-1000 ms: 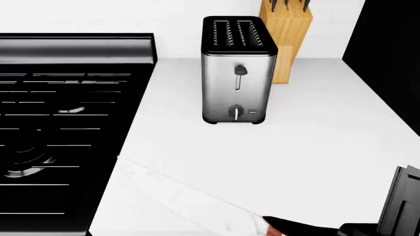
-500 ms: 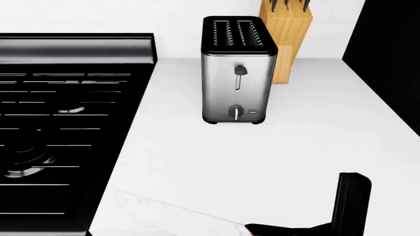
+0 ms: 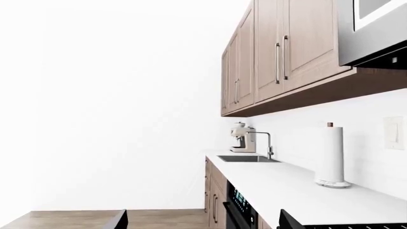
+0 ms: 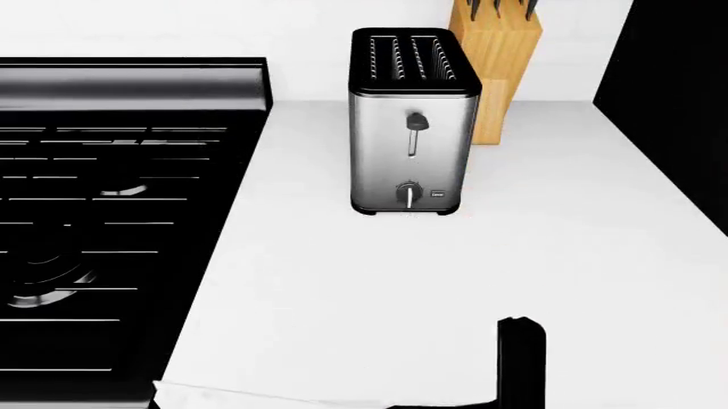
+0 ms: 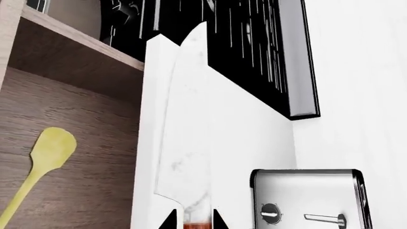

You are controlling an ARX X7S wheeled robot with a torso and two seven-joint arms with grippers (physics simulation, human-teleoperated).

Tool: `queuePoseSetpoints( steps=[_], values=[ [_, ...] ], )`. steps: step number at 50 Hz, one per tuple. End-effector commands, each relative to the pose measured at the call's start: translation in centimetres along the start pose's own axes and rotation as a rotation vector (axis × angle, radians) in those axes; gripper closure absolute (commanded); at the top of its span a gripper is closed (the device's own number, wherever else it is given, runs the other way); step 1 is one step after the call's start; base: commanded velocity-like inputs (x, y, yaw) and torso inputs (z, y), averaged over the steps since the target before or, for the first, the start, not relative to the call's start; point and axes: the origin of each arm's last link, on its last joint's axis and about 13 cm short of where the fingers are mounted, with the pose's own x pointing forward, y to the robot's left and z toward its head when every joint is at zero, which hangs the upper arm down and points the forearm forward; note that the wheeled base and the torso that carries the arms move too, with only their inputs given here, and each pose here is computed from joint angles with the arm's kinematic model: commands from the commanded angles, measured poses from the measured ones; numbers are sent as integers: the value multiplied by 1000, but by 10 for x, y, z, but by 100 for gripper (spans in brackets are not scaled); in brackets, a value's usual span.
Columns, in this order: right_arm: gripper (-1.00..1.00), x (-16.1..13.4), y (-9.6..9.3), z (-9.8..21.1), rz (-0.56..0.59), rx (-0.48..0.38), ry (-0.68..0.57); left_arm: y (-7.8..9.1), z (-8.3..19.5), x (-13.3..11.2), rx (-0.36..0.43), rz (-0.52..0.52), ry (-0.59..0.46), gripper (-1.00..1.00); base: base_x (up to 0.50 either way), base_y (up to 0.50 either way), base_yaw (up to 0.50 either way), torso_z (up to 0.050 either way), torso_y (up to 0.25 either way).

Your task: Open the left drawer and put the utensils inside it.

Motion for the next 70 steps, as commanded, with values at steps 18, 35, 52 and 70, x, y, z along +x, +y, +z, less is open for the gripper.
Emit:
queuePoseSetpoints(
  steps=[18, 35, 52, 70],
  values=[
    [100, 36, 23, -14, 97, 40, -27, 0, -1, -1, -3, 1, 6, -100, 0, 0, 0, 0, 0],
    [100, 60, 52, -22, 163, 57, -47, 0, 0, 0, 4, -1, 3, -100, 0, 0, 0, 0, 0],
    [100, 46, 30, -20, 116, -45, -2, -2, -2, -1, 4, -1, 4, -100, 0, 0, 0, 0, 0],
    [100, 49, 38, -33, 134, -24, 32, 0, -1, -1, 3, 2, 5, -100, 0, 0, 0, 0, 0]
  ],
)
